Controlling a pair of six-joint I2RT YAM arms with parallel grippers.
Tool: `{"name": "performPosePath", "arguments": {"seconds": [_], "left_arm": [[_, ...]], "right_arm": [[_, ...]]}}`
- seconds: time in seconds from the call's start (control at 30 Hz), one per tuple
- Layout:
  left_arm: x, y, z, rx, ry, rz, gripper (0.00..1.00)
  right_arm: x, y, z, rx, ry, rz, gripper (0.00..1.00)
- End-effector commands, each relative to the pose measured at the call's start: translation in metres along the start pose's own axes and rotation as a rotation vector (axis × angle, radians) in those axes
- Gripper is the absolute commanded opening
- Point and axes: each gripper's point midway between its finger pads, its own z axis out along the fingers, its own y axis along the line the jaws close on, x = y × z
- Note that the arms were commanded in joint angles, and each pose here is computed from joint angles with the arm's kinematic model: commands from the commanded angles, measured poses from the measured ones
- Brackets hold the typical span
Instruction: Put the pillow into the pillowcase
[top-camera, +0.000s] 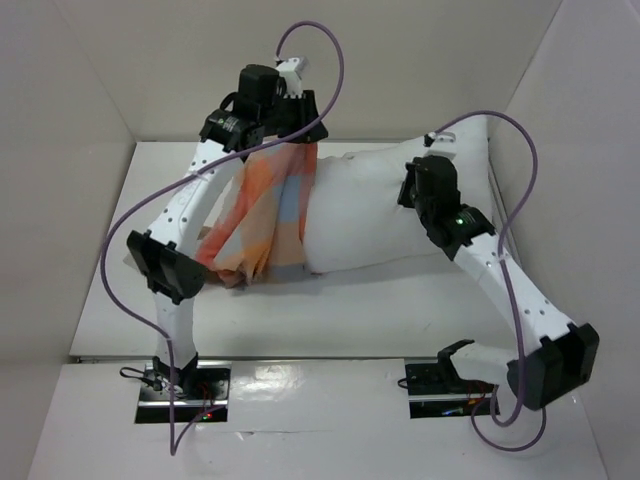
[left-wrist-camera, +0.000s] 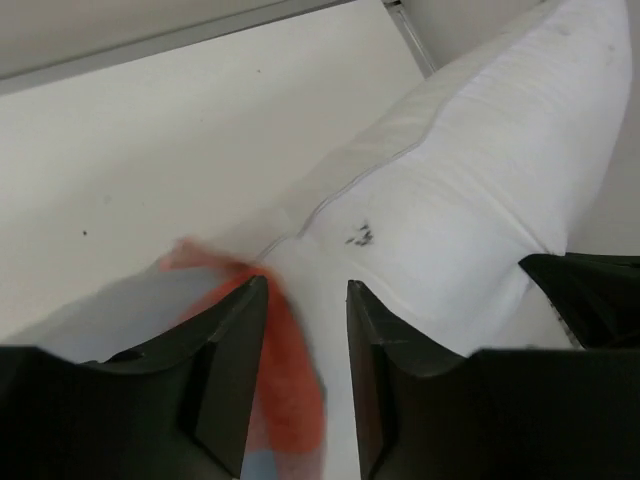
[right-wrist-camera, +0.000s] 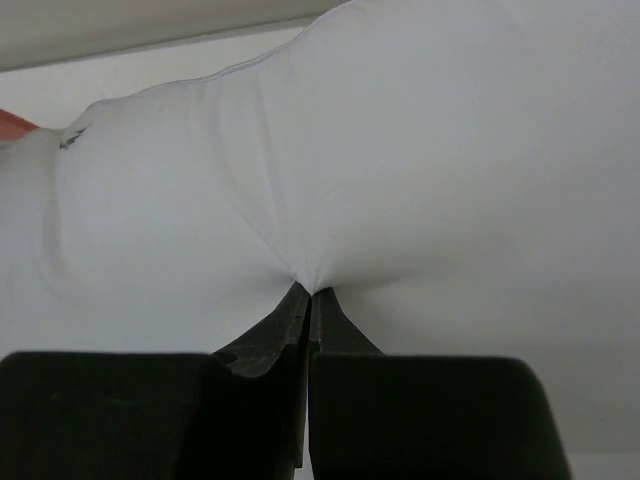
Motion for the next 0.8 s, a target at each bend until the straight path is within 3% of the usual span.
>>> {"name": "performPosePath", "arguments": {"seconds": [0.0,0.07,0.13,0.2,0.23,0.33,0.47,0.5,0.6,0.63,0.67,0.7,0.77], "left_arm": [[-0.001,0.019,0.034,-0.013,0.008,0.019,0.52],[-0.008,0.023,0.032,-0.018,-0.009,0.019,0.57],[-0.019,0.029,0.017,-0.063,-0.052,0.022,0.77],[-0.041,0.03,-0.015,-0.131,-0.145,0.08,1.0],[-0.051,0.03,-0.027,-0.16,-0.179,0.097,1.0],[-0.067,0.052,-0.072,-0.309,-0.241,0.094,0.98],[-0.031,0.098,-0.109,-0.459,-0.156,-0.028,0.88],[0.008,0.118,-0.102,-0.515,-0.072,-0.093,0.88],[0.047,0.139,-0.143,-0.648,-0.082,-0.191,0.86],[0.089,0.164,-0.146,-0.734,-0.041,-0.28,0.87],[0.095,0.161,-0.168,-0.738,-0.098,-0.328,0.87],[0.138,0.18,-0.169,-0.759,-0.057,-0.441,0.89],[0.168,0.193,-0.182,-0.772,-0.064,-0.542,0.9]], "right_arm": [[-0.026,0.014,0.036,0.035,-0.093,0.018,0.0],[-0.005,0.008,0.069,0.087,-0.031,-0.006,0.0],[-0.01,0.01,0.083,0.095,-0.026,-0.004,0.04],[-0.009,0.019,0.098,0.061,0.008,-0.019,0.31],[-0.006,0.022,0.103,0.05,0.024,-0.035,0.66],[-0.028,0.034,0.097,-0.004,-0.02,-0.014,0.91],[-0.054,0.043,0.078,-0.061,-0.073,0.007,0.99],[-0.056,0.051,0.076,-0.102,-0.07,0.008,1.0],[-0.059,0.062,0.066,-0.172,-0.05,-0.005,1.0],[-0.052,0.074,0.062,-0.231,-0.022,-0.025,1.0],[-0.047,0.081,0.058,-0.258,0.003,-0.042,1.0],[-0.035,0.093,0.055,-0.291,0.035,-0.067,1.0],[-0.018,0.105,0.053,-0.312,0.079,-0.102,1.0]]}}
